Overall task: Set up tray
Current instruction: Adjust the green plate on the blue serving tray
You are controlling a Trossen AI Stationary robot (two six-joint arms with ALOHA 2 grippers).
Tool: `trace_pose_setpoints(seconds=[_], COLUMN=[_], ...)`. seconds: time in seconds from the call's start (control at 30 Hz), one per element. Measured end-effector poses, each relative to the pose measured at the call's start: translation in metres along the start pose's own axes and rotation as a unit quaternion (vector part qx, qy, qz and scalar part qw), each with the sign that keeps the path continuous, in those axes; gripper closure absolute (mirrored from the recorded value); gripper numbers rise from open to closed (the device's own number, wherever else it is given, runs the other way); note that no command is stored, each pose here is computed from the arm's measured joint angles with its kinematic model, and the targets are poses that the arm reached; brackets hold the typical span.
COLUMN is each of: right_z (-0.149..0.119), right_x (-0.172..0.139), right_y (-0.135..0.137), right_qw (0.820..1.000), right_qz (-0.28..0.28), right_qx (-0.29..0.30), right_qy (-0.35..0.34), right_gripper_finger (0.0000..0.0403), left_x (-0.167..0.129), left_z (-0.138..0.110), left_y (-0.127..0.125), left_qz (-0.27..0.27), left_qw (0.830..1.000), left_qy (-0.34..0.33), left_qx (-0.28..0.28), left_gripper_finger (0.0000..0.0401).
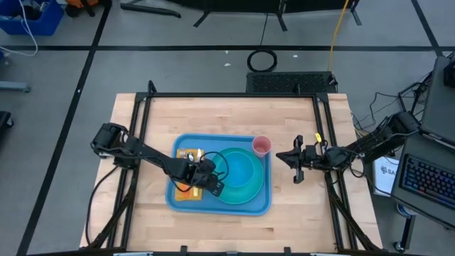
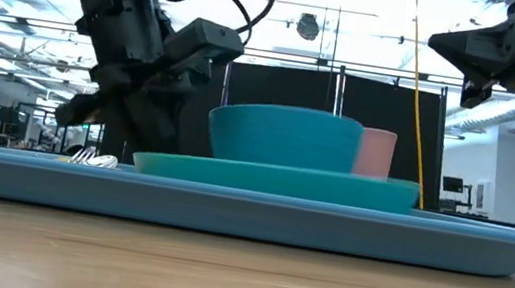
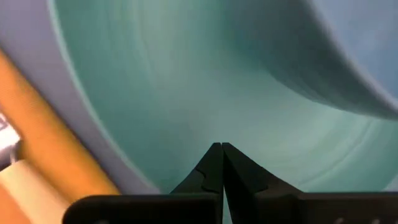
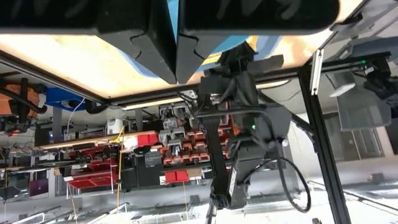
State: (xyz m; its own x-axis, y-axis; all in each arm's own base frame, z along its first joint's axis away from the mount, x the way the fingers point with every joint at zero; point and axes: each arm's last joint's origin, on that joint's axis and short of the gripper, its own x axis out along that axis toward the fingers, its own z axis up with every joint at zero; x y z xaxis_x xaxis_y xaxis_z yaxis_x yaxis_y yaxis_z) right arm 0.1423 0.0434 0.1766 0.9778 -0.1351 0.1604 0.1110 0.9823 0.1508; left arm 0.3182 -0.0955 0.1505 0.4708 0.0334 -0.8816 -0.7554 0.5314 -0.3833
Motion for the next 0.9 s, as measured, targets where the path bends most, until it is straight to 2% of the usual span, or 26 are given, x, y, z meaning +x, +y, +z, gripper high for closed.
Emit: trace_pose_setpoints(seconds=[0.9], right_z=[-0.003], right_x=[0.0], right_y=[0.0], right_qw=[1.0], right_qz=[-0.001], right_qx=[-0.008], right_qy=[0.014], right_gripper_finger=[0.0403], left_x=[0.001], left_z=[-0.011], left_y=[0.001], left_qz=[0.011], left_qw=[0.999], left_qy=[0.022], left_qx=[-0.028], left_gripper_finger=[0.0396])
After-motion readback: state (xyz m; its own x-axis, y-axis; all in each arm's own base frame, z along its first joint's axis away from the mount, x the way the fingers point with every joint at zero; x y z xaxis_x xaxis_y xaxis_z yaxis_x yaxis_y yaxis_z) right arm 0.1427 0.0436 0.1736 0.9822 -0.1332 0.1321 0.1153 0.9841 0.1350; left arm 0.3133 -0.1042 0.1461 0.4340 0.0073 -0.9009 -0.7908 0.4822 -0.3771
